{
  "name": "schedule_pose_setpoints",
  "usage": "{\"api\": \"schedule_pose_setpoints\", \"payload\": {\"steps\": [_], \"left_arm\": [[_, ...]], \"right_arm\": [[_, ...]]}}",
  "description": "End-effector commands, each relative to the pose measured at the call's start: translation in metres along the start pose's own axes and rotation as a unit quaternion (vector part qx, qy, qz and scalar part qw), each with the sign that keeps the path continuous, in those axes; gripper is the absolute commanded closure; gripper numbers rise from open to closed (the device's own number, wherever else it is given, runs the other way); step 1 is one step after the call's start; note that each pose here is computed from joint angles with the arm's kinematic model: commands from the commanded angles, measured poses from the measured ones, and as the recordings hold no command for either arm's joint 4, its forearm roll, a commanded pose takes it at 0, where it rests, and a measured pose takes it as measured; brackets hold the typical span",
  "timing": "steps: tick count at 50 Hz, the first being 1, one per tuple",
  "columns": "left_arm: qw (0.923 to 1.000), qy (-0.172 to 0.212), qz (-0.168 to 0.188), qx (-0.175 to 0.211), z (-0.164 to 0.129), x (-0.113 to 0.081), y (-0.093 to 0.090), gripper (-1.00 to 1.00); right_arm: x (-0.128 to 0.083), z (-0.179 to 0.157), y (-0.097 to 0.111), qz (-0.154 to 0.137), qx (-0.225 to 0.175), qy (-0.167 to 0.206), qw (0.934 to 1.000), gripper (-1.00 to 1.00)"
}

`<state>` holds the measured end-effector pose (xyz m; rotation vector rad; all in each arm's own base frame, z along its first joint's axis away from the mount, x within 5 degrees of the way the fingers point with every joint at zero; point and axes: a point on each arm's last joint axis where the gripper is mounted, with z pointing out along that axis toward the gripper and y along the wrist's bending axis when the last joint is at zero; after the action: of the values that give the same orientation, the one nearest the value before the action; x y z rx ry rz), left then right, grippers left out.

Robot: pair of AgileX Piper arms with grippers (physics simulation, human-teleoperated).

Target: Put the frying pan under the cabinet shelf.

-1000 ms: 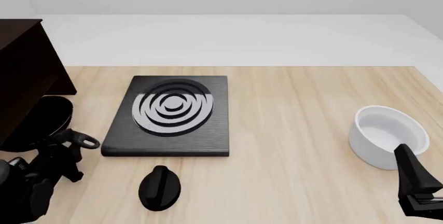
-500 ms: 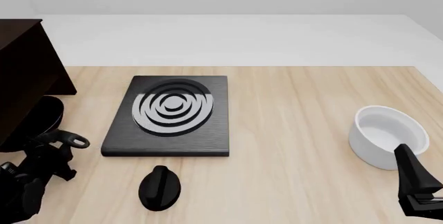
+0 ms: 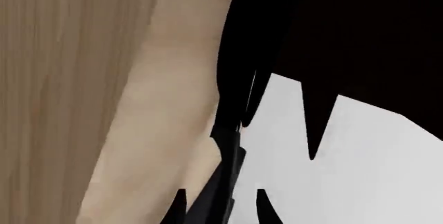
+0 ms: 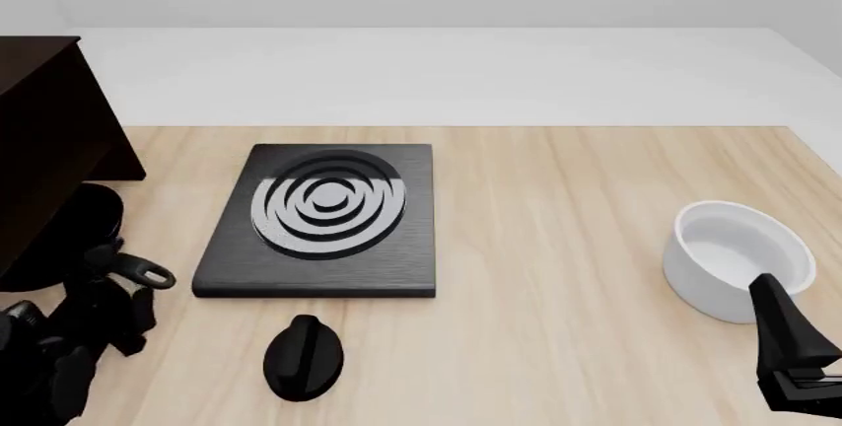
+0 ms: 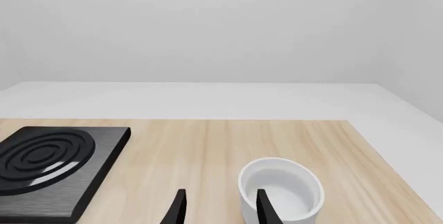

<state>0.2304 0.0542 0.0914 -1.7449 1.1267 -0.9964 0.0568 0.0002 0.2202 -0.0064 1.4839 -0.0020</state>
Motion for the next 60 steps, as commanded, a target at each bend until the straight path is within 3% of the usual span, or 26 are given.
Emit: {"api": "schedule_pose_setpoints", "payload": {"steps": [1,13,16,22,26,29,31,32,38,40,41,42,46,48,49,50,51,52,53,54,55,56,57,58,59,60], "left_arm": [[0.9939,0.031,0.094,-0.049,-0.044,0.013,0.018,-1.00],[0.9888,0.041,0.127,-0.067,-0.066,0.014,0.024,-1.00],[0.9859,0.037,0.128,-0.102,-0.064,0.011,0.036,-1.00],[0.9828,0.017,0.164,-0.083,-0.064,0.003,0.028,-1.00],[0.9812,0.046,0.170,-0.079,-0.065,0.014,0.029,-1.00],[0.9747,0.044,0.209,-0.065,-0.119,0.017,-0.016,-1.00],[0.9751,0.067,0.201,-0.067,-0.188,0.013,-0.007,-1.00],[0.9715,0.053,0.225,-0.050,-0.202,0.007,-0.001,-1.00],[0.9598,0.070,0.271,-0.012,-0.204,0.010,-0.005,-1.00],[0.9585,0.096,0.267,0.029,-0.204,0.014,-0.011,-1.00],[0.9482,0.076,0.306,0.039,-0.204,0.013,-0.013,-1.00],[0.9513,0.093,0.290,0.046,-0.204,0.015,-0.014,-1.00],[0.9344,0.077,0.340,0.071,-0.205,0.015,-0.018,-1.00],[0.9362,0.096,0.331,0.070,-0.205,0.016,-0.017,-1.00],[0.9238,0.080,0.365,0.085,-0.208,0.017,-0.025,-1.00],[0.9261,0.099,0.354,0.083,-0.206,0.018,-0.020,-1.00],[0.9027,0.080,0.408,0.111,-0.220,0.020,-0.045,-1.00],[0.9026,0.080,0.408,0.111,-0.220,0.021,-0.045,-1.00],[0.9136,0.107,0.378,0.105,-0.213,0.021,-0.033,-1.00],[0.8909,0.083,0.429,0.125,-0.226,0.022,-0.053,-1.00],[0.9000,0.101,0.406,0.121,-0.222,0.023,-0.046,-1.00],[0.9001,0.101,0.406,0.121,-0.222,0.023,-0.046,-1.00],[0.8750,0.087,0.452,0.149,-0.236,0.025,-0.067,-1.00],[0.8862,0.106,0.429,0.140,-0.230,0.025,-0.058,-1.00],[0.8692,0.098,0.458,0.158,-0.239,0.027,-0.071,-1.00],[0.8692,0.098,0.458,0.158,-0.240,0.027,-0.071,-1.00]], "right_arm": [[0.000,0.000,0.000,0.000,0.000,0.000,1.0000,-1.00],[0.000,0.000,0.000,0.000,0.000,0.000,1.0000,-1.00],[0.000,0.000,0.000,0.000,0.000,0.000,1.0000,-1.00],[0.000,0.000,0.000,0.000,0.000,0.000,1.0000,-1.00],[0.000,0.000,0.000,0.000,0.000,0.000,1.0000,-1.00],[0.000,0.000,0.000,0.000,0.000,0.000,1.0000,-1.00],[0.000,0.000,0.000,0.000,0.000,0.000,1.0000,-1.00],[0.000,0.000,0.000,0.000,0.000,0.000,1.0000,-1.00],[0.000,0.000,0.000,0.000,0.000,0.000,1.0000,-1.00],[0.000,0.000,0.000,0.000,0.000,0.000,1.0000,-1.00],[0.000,0.000,0.000,0.000,0.000,0.000,1.0000,-1.00],[0.000,0.000,0.000,0.000,0.000,0.000,1.0000,-1.00],[0.000,0.000,0.000,0.000,0.000,0.000,1.0000,-1.00],[0.000,0.000,0.000,0.000,0.000,0.000,1.0000,-1.00],[0.000,0.000,0.000,0.000,0.000,0.000,1.0000,-1.00],[0.000,0.000,0.000,0.000,0.000,0.000,1.0000,-1.00],[0.000,0.000,0.000,0.000,0.000,0.000,1.0000,-1.00],[0.000,0.000,0.000,0.000,0.000,0.000,1.0000,-1.00],[0.000,0.000,0.000,0.000,0.000,0.000,1.0000,-1.00],[0.000,0.000,0.000,0.000,0.000,0.000,1.0000,-1.00],[0.000,0.000,0.000,0.000,0.000,0.000,1.0000,-1.00],[0.000,0.000,0.000,0.000,0.000,0.000,1.0000,-1.00],[0.000,0.000,0.000,0.000,0.000,0.000,1.0000,-1.00],[0.000,0.000,0.000,0.000,0.000,0.000,1.0000,-1.00],[0.000,0.000,0.000,0.000,0.000,0.000,1.0000,-1.00],[0.000,0.000,0.000,0.000,0.000,0.000,1.0000,-1.00]]}}
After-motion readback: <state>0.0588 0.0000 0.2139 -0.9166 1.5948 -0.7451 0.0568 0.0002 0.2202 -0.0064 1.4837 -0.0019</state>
